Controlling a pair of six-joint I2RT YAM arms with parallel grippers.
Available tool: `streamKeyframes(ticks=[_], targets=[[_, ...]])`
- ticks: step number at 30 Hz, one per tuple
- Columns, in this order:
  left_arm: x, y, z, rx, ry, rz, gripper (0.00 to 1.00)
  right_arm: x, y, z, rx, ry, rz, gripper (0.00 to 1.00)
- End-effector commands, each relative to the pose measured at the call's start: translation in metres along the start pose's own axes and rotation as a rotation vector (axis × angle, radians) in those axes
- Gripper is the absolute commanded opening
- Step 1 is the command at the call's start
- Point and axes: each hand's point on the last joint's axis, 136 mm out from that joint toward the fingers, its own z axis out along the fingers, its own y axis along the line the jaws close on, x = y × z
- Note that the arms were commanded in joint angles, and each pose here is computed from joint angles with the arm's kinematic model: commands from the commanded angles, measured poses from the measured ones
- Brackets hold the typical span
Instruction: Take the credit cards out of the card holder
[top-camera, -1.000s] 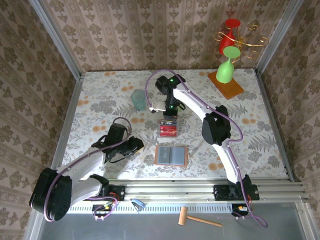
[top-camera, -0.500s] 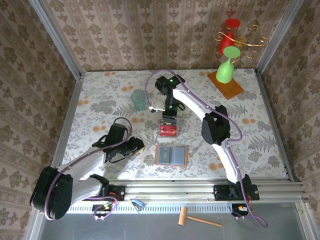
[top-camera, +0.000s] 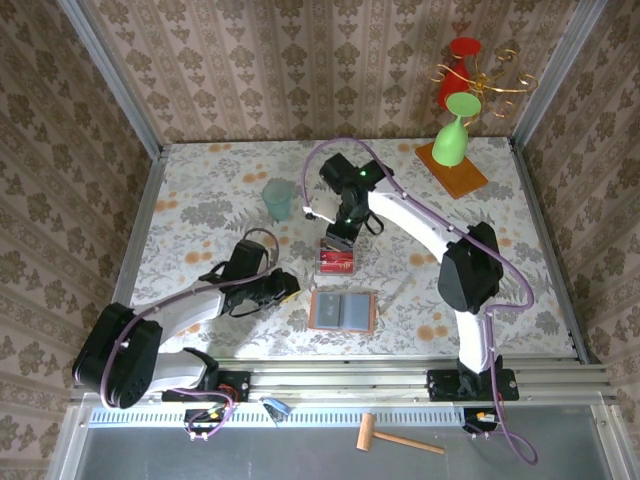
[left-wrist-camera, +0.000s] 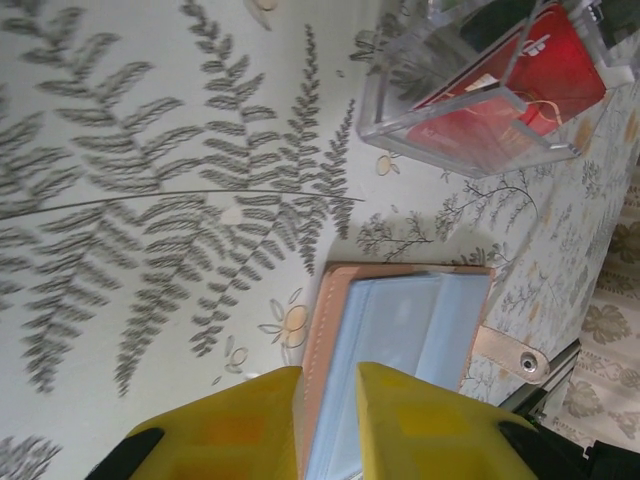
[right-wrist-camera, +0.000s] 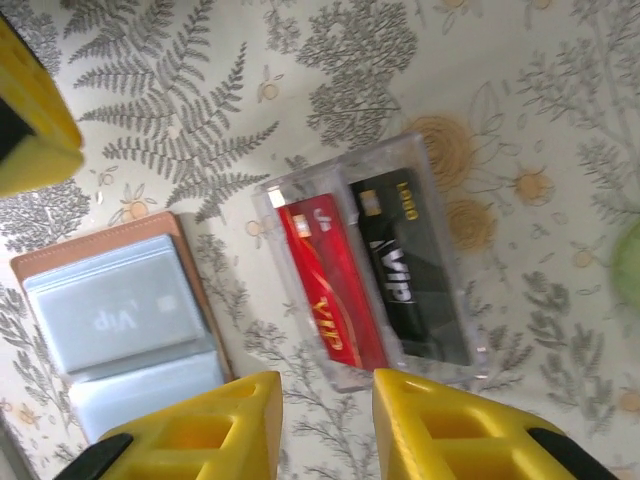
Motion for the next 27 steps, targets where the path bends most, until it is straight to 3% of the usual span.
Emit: streamKeyframes(ticks=[1, 12, 19, 27], targets=[[-0.001, -0.017, 0.007, 0.045, 0.023, 0.047, 0.19, -0.011, 0.012, -0.005, -0.013, -0.114, 0.147, 0.30], [0.022, -0.014, 0.034, 0.016, 0.096, 0.057, 0.13, 0.030, 0.014, 0.007, 0.069, -0.179, 0.504, 0.31], [0.033, -0.007, 0.040, 0.004, 0.117, 0.048, 0.11, 0.038, 0.028, 0.008, 0.013, -0.313, 0.703, 0.30], [0.044, 0.006, 0.042, -0.026, 0.138, 0.036, 0.09, 0.050, 0.049, 0.015, -0.031, -0.334, 0.805, 0.28]])
